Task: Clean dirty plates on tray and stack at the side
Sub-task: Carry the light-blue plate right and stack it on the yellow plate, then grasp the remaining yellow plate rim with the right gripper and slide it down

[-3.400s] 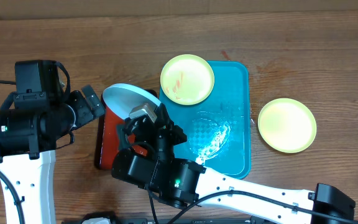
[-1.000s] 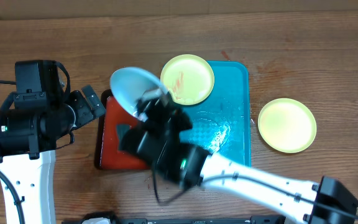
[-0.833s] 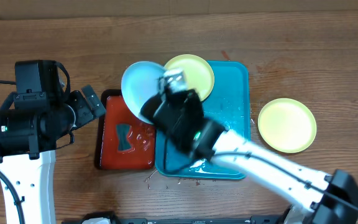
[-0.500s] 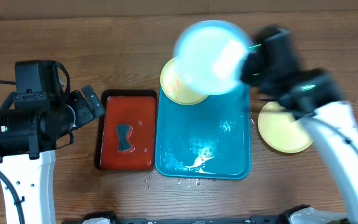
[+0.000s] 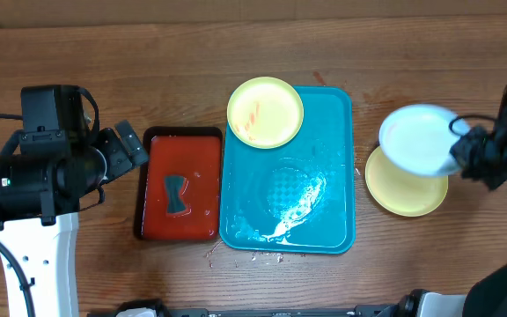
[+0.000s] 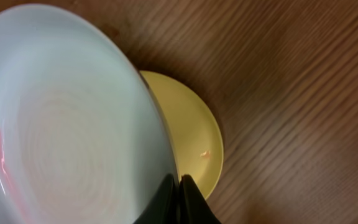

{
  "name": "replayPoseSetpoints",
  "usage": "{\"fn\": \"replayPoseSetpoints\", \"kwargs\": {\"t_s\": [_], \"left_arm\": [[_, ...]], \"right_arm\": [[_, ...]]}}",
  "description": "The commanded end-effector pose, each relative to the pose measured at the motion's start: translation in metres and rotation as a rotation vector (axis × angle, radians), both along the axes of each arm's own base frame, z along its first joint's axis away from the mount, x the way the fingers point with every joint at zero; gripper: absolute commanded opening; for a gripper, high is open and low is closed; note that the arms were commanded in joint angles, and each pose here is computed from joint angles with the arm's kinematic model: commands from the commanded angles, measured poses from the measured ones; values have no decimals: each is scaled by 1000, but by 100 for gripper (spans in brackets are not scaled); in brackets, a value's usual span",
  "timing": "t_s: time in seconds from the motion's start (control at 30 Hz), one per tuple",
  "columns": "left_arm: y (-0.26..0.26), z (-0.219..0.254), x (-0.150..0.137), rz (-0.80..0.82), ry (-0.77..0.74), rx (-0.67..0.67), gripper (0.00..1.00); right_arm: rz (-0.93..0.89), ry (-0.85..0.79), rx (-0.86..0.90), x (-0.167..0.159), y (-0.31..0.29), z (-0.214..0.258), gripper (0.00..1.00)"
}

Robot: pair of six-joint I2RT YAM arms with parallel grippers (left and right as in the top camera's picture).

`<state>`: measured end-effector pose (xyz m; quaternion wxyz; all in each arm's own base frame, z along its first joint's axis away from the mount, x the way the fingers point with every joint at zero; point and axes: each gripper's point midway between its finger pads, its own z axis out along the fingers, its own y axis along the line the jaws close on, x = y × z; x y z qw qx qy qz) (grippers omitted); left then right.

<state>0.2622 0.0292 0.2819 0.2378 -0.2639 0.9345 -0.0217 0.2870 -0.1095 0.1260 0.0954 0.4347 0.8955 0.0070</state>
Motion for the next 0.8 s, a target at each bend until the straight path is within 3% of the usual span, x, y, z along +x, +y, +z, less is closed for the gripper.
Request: {"fn": "replayPoseSetpoints", "kwargs": {"t_s": [0.0,0.2,0.23,0.33,0.43,0.5,0.6,0.77], "left_arm": [[3,5,2,-3,-14,18,100],[3,5,2,-3,-14,18,100],[3,5,2,-3,-14,18,100],[3,5,2,-3,-14,18,100],[3,5,2,-3,-14,18,100],[3,5,2,-3,-14,18,100],[3,5,2,-3,-14,18,100],[3,5,2,-3,-14,18,100]], "right_arm": [[8,42,102,-17,15,-40,4],[12,49,118,-24,21,-61,4],[12,42,115,-22,21,-57,11],[16,19,107,-18,20,-37,13],[75,-17,84,-11,24,-6,31],[144,-57,69,-5,34,22,37],[294,-144,68,10,59,57,39],[709,-395,110,48,151,119,46]]}}
